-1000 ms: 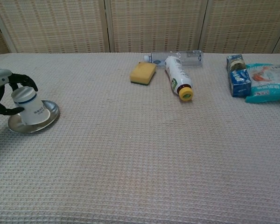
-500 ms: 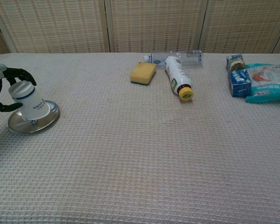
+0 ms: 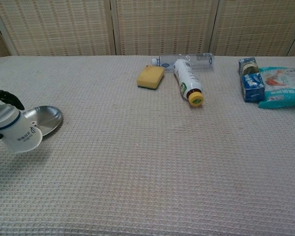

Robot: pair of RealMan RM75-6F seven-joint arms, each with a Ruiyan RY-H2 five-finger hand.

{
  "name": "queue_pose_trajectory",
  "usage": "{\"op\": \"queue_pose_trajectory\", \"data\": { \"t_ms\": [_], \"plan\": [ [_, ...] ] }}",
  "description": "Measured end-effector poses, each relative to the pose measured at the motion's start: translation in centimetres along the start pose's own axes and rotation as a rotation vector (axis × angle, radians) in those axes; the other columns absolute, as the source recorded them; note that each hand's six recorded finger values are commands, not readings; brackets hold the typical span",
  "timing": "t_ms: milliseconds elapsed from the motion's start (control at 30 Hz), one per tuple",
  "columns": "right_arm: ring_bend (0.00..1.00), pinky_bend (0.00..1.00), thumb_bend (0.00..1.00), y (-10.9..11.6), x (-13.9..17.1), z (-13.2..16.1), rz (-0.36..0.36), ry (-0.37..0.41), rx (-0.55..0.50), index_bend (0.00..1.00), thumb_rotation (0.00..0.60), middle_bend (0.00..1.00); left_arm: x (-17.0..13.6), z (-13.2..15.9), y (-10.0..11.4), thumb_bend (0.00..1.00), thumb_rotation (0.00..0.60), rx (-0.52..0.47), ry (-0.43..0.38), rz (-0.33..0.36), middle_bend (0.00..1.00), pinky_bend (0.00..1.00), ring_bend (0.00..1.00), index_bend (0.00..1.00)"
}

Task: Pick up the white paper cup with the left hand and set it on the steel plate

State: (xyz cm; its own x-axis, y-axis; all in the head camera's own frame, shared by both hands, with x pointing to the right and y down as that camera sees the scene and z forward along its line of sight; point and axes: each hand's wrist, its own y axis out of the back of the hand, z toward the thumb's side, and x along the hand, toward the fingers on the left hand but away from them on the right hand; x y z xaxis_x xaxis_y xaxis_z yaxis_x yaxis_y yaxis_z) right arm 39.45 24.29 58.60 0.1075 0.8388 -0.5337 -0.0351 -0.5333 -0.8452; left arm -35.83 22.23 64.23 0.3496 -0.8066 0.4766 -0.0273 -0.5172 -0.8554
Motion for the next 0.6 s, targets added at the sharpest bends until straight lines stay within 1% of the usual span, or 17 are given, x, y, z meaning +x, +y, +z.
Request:
{"op": "queue_pose_trajectory", "data": {
  "t_ms": [133, 300, 333, 400, 433, 467, 500, 533, 567, 600],
  "plan": [
    [0.0, 0.0, 0.18, -0.2, 0.0, 0.2, 0.007, 0.007, 0.002, 0.0, 0.553, 0.0, -0.4, -0.3, -1.5, 0.36, 0.6, -0.012, 0.009, -0.04, 0.55, 0.59, 0.38, 0.43],
    [0.0, 0.0, 0.18, -0.3, -0.1, 0.2, 0.011, 0.001, 0.005, 0.0, 0.553, 0.0, -0.6, -0.7, -3.5, 0.36, 0.6, -0.009, 0.023, -0.078, 0.49, 0.55, 0.38, 0.38],
    [0.0, 0.0, 0.18, -0.4, -0.1, 0.1, 0.012, 0.0, 0.006, 0.0, 0.553, 0.0, -0.6, -0.7, -3.6, 0.36, 0.6, -0.016, 0.024, -0.085, 0.46, 0.53, 0.35, 0.35],
    [0.0, 0.0, 0.18, -0.4, -0.2, 0.1, 0.014, 0.0, 0.006, 0.0, 0.553, 0.0, -0.7, -0.8, -4.1, 0.36, 0.6, -0.027, 0.026, -0.107, 0.36, 0.45, 0.27, 0.25],
    [0.0, 0.0, 0.18, -0.4, -0.2, 0.2, 0.014, 0.0, 0.007, 0.0, 0.553, 0.0, -0.8, -0.9, -4.3, 0.36, 0.6, -0.025, 0.028, -0.117, 0.24, 0.37, 0.16, 0.14],
    [0.0, 0.0, 0.18, -0.4, -0.2, 0.2, 0.013, 0.0, 0.007, 0.0, 0.552, 0.0, -0.9, -1.1, -4.5, 0.36, 0.6, -0.019, 0.028, -0.131, 0.13, 0.3, 0.08, 0.06],
    [0.0, 0.0, 0.18, -0.4, -0.2, 0.2, 0.012, 0.0, 0.007, 0.0, 0.552, 0.0, -0.9, -1.2, -4.5, 0.36, 0.6, -0.016, 0.028, -0.137, 0.06, 0.25, 0.03, 0.01],
    [0.0, 0.0, 0.18, -0.4, -0.2, 0.2, 0.012, -0.001, 0.007, 0.0, 0.552, 0.0, -1.0, -1.2, -4.5, 0.35, 0.6, -0.015, 0.028, -0.137, 0.01, 0.21, 0.0, 0.0],
    [0.0, 0.0, 0.18, -0.4, -0.1, 0.2, 0.012, 0.0, 0.007, 0.0, 0.552, 0.0, -1.1, -1.2, -4.3, 0.35, 0.6, -0.015, 0.027, -0.131, 0.0, 0.18, 0.0, 0.0],
    [0.0, 0.0, 0.18, -0.4, -0.1, 0.2, 0.012, 0.0, 0.007, 0.0, 0.552, 0.0, -1.1, -1.3, -4.1, 0.34, 0.6, -0.016, 0.026, -0.122, 0.0, 0.16, 0.0, 0.0]
  ]
}}
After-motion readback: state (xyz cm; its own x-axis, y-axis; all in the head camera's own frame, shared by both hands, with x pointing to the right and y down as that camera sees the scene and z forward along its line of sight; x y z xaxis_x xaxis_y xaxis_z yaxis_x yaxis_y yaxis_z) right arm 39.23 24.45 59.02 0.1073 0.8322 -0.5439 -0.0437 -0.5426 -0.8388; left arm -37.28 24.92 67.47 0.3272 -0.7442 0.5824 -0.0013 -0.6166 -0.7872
